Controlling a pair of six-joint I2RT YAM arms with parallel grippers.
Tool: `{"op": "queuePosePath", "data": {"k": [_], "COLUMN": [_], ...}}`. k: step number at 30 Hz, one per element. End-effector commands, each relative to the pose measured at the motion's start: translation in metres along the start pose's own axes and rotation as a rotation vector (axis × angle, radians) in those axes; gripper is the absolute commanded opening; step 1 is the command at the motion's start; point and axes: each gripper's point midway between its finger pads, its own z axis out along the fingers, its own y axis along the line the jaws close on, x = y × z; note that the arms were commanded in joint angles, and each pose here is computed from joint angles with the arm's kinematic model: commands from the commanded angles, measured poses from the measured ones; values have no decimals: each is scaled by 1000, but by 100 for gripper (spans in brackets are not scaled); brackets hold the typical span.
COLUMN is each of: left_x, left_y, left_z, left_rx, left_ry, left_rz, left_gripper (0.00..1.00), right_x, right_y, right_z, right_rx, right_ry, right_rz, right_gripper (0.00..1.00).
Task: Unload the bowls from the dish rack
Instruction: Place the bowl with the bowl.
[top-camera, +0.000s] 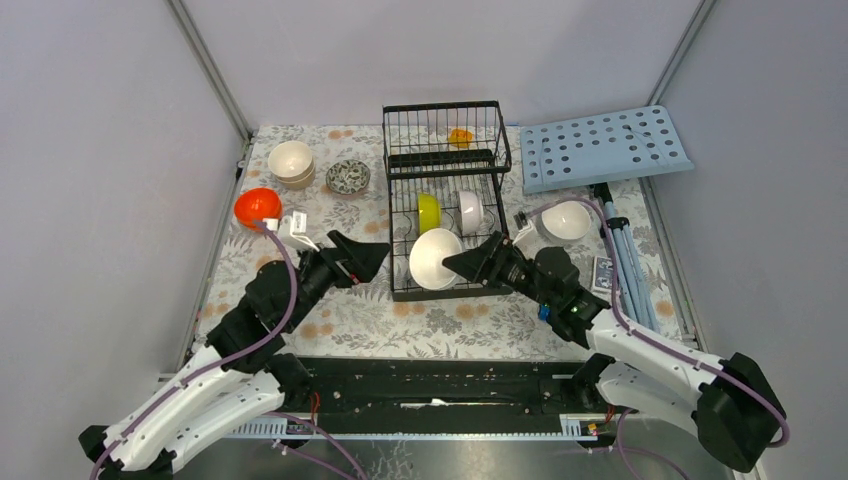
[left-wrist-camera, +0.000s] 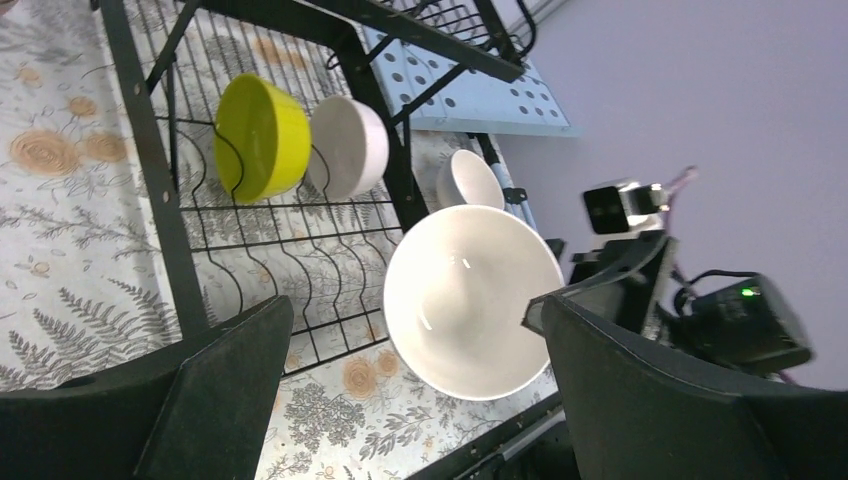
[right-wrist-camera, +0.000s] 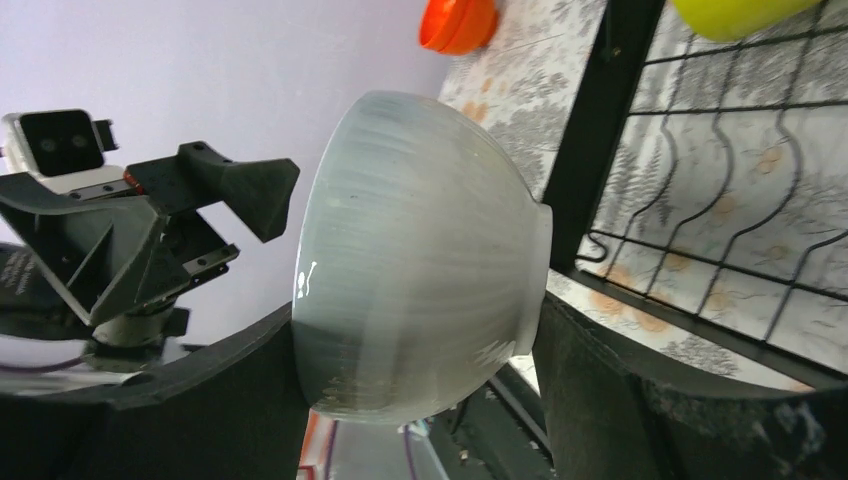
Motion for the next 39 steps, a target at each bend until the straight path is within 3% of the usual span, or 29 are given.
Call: {"op": "queuePosePath", "data": {"k": [1, 14, 24, 29, 37, 39], "left_x": [-11, 27, 35, 42, 46, 45], "left_y": [-28, -47, -46, -43, -38, -40], "left_z": [-10, -4, 7, 16, 26, 26], "left_rx": [88, 155, 105, 62, -33, -45], "left_ry": [35, 288, 366, 423, 464, 467], "left_rz": [66, 129, 153, 182, 206, 208], "left_gripper": [99, 99, 98, 86, 57, 55], "right_x": [-30, -17, -7, -6, -3, -3], "right_y": [84, 91, 78, 77, 69, 69], "right_z": [-24, -52, -51, -50, -46, -44], "right_rx": [-437, -707, -681, -677, -648, -647], "right_ry": [-111, -101, -72, -68, -66, -63], "right_rz": [104, 218, 241, 241, 251, 251], "right_gripper": [0, 0, 0, 0, 0, 0]}}
